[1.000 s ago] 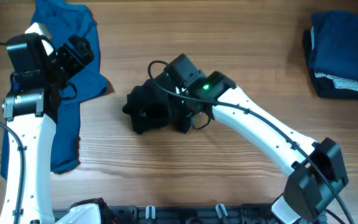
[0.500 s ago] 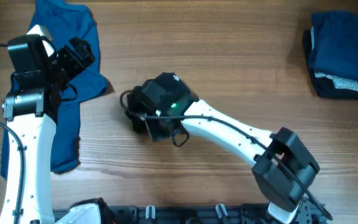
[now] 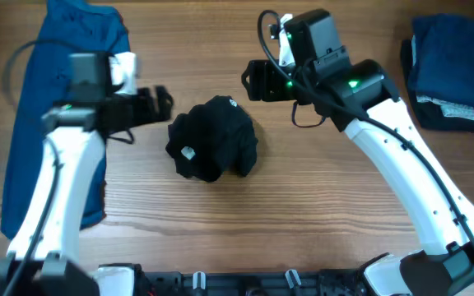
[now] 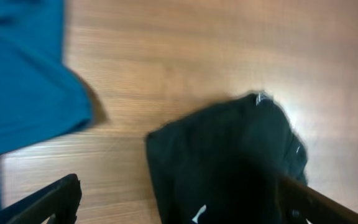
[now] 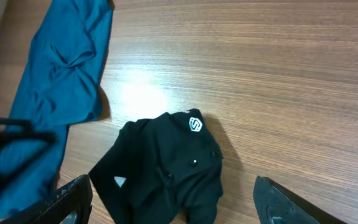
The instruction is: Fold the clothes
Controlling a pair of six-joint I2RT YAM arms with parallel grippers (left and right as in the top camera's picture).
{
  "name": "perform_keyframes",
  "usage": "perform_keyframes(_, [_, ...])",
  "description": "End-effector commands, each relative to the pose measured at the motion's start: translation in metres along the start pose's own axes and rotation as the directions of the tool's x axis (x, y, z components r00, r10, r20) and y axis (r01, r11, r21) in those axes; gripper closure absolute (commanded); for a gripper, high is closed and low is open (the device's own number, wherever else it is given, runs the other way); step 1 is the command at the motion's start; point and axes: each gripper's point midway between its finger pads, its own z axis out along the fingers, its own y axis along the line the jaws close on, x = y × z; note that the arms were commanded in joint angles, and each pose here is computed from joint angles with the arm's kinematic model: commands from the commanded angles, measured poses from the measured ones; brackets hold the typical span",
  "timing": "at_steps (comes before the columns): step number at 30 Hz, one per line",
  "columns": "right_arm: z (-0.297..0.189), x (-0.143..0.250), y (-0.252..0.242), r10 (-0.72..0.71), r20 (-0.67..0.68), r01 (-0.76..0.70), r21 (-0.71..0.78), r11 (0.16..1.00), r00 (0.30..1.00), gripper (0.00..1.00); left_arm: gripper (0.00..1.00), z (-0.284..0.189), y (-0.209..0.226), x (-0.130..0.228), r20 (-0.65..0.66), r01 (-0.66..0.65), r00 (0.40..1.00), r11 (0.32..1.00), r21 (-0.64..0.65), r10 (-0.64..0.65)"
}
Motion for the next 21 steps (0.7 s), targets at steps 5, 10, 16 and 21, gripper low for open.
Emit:
perform_keyframes(5, [0.004, 0.001, -0.008, -0.013, -0.01, 0.013, 0.029, 0.999, 1.0, 0.15, 0.01, 0.06, -0.04, 0.047, -0.212, -0.347, 0.914, 0.937, 0.03, 0.345])
perform_keyframes(10, [0.004, -0.001, -0.011, -0.01, -0.001, 0.01, 0.034, 0.999, 1.0, 0.14, 0.0, 0.061, -0.06, 0.065, -0.245, -0.463, 0.847, 0.881, 0.092, 0.471])
perform_keyframes(16, [0.004, -0.001, -0.011, -0.016, -0.003, 0.016, 0.034, 0.999, 1.0, 0.13, 0.0, 0.058, -0.082, 0.082, -0.246, -0.516, 0.794, 0.83, 0.212, 0.556])
perform_keyframes(21, [0.004, -0.001, -0.011, -0.016, -0.002, 0.017, 0.033, 0.999, 1.0, 0.13, 0.05, 0.064, -0.081, 0.084, -0.256, -0.515, 0.791, 0.83, 0.215, 0.556])
